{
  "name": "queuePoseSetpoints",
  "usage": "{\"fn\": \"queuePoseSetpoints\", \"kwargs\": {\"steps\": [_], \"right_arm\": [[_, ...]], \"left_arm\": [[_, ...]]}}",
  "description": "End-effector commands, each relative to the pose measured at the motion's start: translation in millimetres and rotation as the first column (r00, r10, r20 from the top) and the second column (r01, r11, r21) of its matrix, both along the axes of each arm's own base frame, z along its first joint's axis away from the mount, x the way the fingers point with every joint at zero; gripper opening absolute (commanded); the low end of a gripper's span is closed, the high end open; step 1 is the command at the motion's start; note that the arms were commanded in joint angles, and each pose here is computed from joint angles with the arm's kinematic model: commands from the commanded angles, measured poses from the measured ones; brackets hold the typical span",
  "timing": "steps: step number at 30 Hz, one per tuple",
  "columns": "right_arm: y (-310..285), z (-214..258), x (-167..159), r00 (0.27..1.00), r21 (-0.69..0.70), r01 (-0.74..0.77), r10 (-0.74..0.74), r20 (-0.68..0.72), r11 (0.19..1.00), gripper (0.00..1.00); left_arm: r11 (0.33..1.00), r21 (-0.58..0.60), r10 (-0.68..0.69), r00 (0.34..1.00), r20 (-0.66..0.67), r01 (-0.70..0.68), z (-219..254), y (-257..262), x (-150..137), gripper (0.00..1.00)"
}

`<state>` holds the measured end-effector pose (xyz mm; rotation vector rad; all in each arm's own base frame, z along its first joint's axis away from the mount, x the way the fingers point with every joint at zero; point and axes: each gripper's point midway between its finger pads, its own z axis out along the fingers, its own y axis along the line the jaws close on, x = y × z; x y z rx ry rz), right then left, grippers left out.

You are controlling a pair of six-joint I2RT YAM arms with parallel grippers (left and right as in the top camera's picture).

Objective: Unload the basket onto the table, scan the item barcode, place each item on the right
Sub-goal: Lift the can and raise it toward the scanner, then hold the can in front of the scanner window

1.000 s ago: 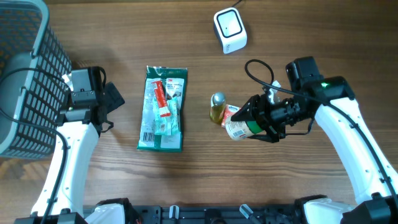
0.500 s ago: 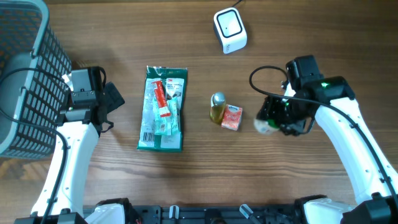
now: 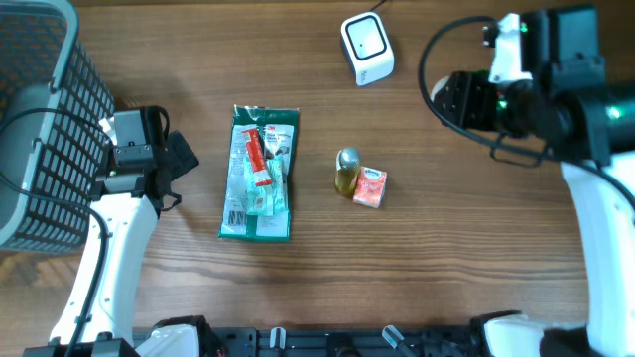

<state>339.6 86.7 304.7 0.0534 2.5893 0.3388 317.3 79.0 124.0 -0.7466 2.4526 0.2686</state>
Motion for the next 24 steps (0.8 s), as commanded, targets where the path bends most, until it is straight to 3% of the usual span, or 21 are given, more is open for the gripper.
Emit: {"fn": "queuePoseSetpoints", "kwargs": {"steps": [1,4,9,15,24], "right_arm": [[11,-28,42,0.999,-0.036,-0.052,0.052,-0.004,0.998,0.04],[36,-49,87,0.989,-0.066,-0.129,0.133,0.065,0.989,0.04],[56,-78,163,0.960,-0.258,-0.098,0.159,0.228,0.961,0.04],[83,-99,222,0.874,-0.468,-0.125,0.320,0.366,0.875,0.04],[96,-130,278,0.808,-0.436,-0.008,0.262,0.528,0.900,0.04]], "left_arm": [[1.000,0.002,0.004,1.000,-0.008,-0.004,-3,2,-1,1.00],[1.000,0.002,0.004,1.000,-0.009,-0.004,-3,2,-1,1.00],[1.000,0.002,0.004,1.000,-0.008,-0.004,-3,2,-1,1.00],[1.000,0.002,0.004,1.000,-0.008,-0.004,-3,2,-1,1.00],[1.000,0.002,0.004,1.000,-0.009,-0.004,-3,2,-1,1.00]]}}
